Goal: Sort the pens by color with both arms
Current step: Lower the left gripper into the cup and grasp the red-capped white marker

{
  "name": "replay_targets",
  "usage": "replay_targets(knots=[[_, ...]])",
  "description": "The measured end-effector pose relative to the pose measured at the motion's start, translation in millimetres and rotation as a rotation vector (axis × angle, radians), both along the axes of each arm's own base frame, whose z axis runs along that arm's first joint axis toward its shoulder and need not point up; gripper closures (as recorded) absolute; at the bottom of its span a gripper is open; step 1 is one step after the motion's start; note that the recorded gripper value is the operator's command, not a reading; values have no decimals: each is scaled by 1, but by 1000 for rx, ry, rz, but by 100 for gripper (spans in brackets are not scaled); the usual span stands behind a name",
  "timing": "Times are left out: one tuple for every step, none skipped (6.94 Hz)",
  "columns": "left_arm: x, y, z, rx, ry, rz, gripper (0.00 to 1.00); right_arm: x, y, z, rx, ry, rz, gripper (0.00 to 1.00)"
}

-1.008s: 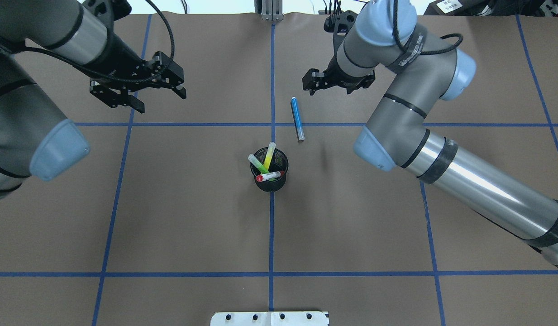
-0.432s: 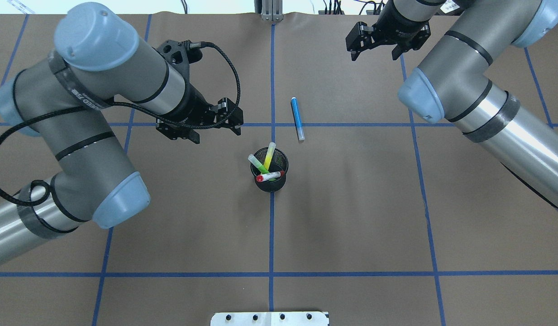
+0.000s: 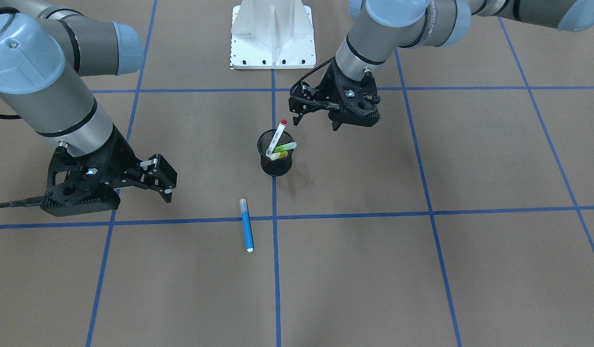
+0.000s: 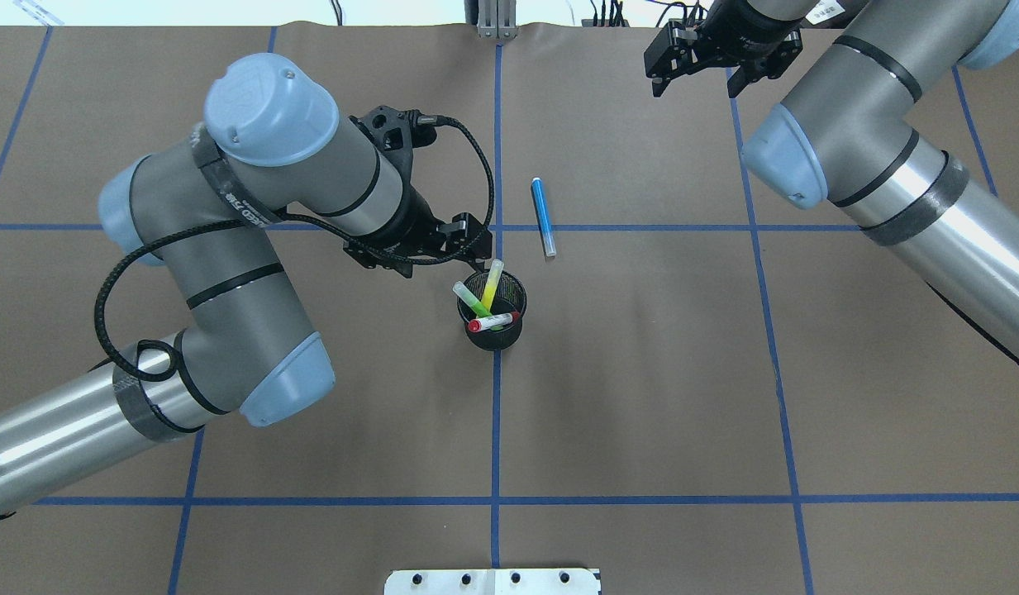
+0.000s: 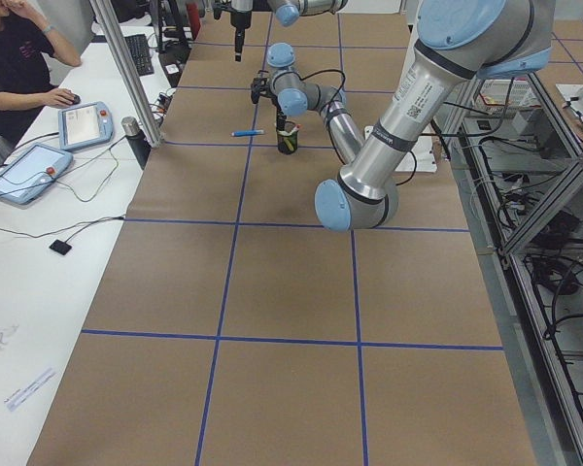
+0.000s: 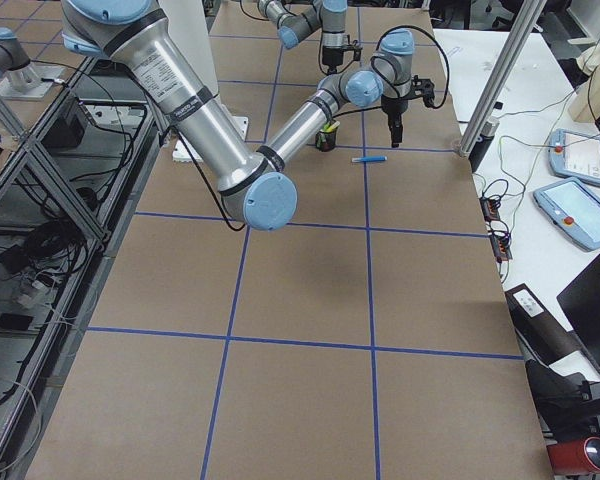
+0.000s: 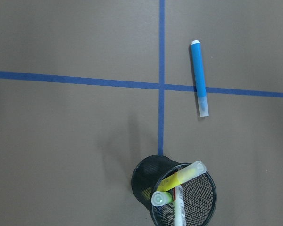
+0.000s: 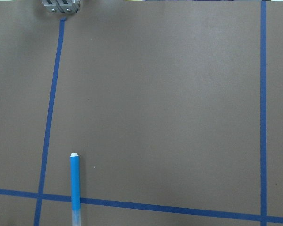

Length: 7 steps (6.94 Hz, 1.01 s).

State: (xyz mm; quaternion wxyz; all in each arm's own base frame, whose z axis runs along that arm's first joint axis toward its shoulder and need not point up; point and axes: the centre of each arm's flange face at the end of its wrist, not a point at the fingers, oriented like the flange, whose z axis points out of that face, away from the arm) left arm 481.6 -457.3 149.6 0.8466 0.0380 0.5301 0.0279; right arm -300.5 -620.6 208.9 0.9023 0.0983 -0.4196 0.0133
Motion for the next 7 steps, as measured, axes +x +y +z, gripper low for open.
replay_targets(knots=[[12,9,0,10,-3,24,10,5,-2,1,-3,-1,5,2],[21,17,1,14,-5,41,15,7,-3,3,-7,0,8,2],[29,23,1,21,-9,55,21,7,-4,3,-8,0,9,2],[35,27,3,33,-13,70,25,8,-4,4,-8,0,10,2],[42,31,2,45,-15,84,25,8,-4,4,-8,1,10,2],[50,32,0,67,-19,102,25,8,-5,5,-9,2,11,2],[56,32,0,97,-25,122,28,7,-5,6,-10,4,11,2]])
